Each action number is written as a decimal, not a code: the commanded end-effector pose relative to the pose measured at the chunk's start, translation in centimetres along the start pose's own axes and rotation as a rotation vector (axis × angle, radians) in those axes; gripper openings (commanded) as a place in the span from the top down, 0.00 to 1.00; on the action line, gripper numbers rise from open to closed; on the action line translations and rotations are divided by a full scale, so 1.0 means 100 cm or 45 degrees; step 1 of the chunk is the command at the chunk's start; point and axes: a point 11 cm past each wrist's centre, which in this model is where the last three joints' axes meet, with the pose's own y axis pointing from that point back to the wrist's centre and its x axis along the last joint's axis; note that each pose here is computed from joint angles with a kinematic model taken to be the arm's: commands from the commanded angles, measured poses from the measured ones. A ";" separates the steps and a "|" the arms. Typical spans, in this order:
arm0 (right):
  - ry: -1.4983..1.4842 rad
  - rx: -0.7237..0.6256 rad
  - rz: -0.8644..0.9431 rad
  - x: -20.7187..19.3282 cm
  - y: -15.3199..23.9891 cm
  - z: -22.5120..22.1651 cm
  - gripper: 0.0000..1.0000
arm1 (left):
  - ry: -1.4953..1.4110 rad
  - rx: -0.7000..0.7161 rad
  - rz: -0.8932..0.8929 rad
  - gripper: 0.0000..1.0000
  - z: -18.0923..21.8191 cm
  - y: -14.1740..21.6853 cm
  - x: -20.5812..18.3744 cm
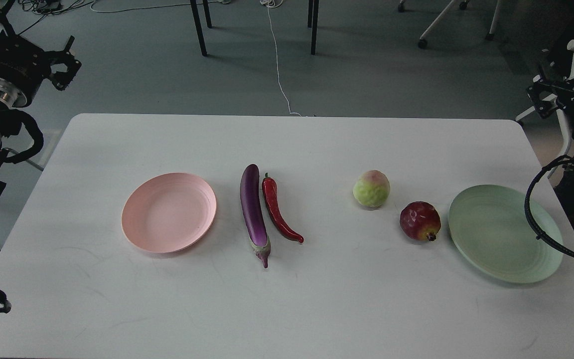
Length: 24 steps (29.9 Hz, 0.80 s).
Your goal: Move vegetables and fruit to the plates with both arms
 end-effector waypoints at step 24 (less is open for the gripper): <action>1.121 -0.339 -0.765 -0.194 -0.042 -0.050 0.00 | -0.019 -0.061 -0.023 0.01 0.017 -0.007 -0.010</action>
